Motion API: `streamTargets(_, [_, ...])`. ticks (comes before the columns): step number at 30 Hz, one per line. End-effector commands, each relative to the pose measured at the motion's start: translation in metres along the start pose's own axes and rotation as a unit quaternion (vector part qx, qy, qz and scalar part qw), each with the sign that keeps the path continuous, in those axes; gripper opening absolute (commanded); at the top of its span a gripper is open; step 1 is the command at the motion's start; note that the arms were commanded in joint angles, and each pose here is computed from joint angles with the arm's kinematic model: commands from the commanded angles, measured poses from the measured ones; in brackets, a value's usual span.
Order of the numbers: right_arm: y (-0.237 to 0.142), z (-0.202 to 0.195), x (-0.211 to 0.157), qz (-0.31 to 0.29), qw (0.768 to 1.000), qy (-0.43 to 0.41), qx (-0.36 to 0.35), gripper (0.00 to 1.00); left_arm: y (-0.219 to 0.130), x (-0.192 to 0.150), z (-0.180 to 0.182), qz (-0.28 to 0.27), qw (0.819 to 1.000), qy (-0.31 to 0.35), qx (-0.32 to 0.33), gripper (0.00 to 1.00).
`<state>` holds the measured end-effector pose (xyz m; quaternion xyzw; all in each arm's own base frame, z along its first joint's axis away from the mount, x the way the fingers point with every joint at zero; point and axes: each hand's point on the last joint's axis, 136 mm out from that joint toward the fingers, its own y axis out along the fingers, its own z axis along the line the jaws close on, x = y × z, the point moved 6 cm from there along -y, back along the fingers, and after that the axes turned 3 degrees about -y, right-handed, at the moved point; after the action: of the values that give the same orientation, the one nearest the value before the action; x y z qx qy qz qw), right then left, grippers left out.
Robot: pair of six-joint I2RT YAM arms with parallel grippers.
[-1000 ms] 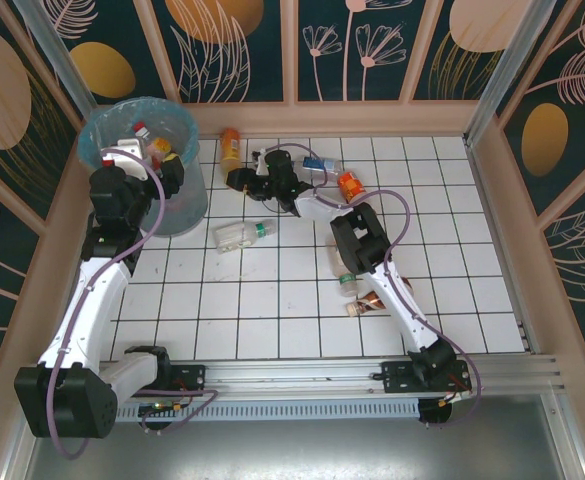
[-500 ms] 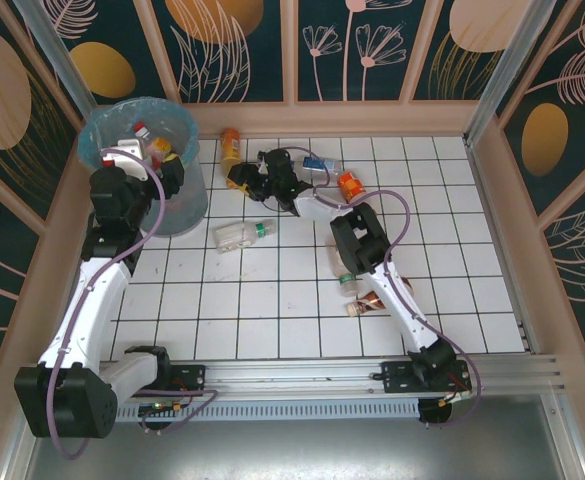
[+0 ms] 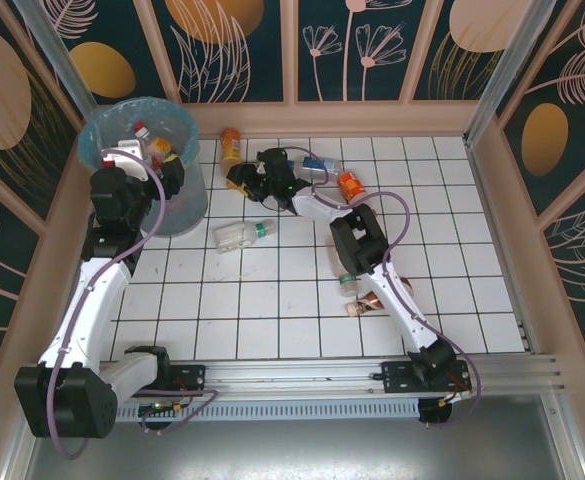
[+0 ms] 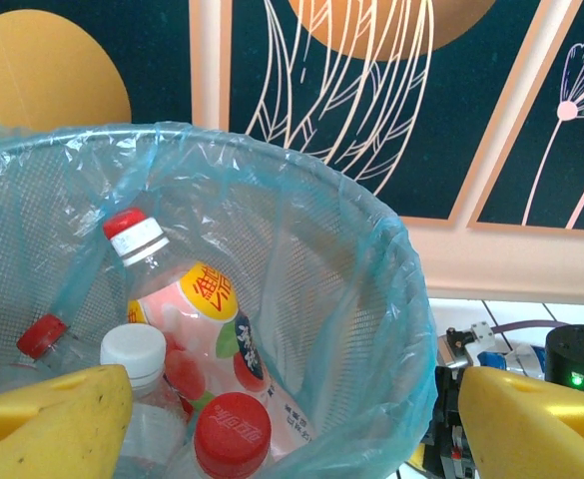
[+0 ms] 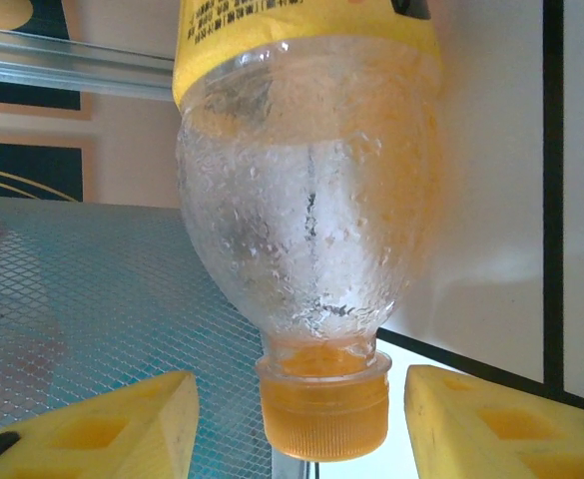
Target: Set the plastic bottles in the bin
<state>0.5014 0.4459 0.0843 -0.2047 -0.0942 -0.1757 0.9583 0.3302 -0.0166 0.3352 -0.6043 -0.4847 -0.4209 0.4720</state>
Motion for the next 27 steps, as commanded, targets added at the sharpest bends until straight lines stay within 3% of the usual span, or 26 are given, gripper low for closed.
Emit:
streamTargets(1, [0.018, -0.031, -0.038, 0.058, 0.997, 0.039, -0.041, 0.57, -0.001, 0.004, -0.003, -0.017, 1.0, -0.002, -0.011, 0.85])
streamTargets(27, [0.027, -0.042, -0.039, 0.069, 0.994, 0.077, -0.019, 0.52, 0.0, 0.002, -0.002, -0.014, 1.0, -0.001, -0.009, 0.85])
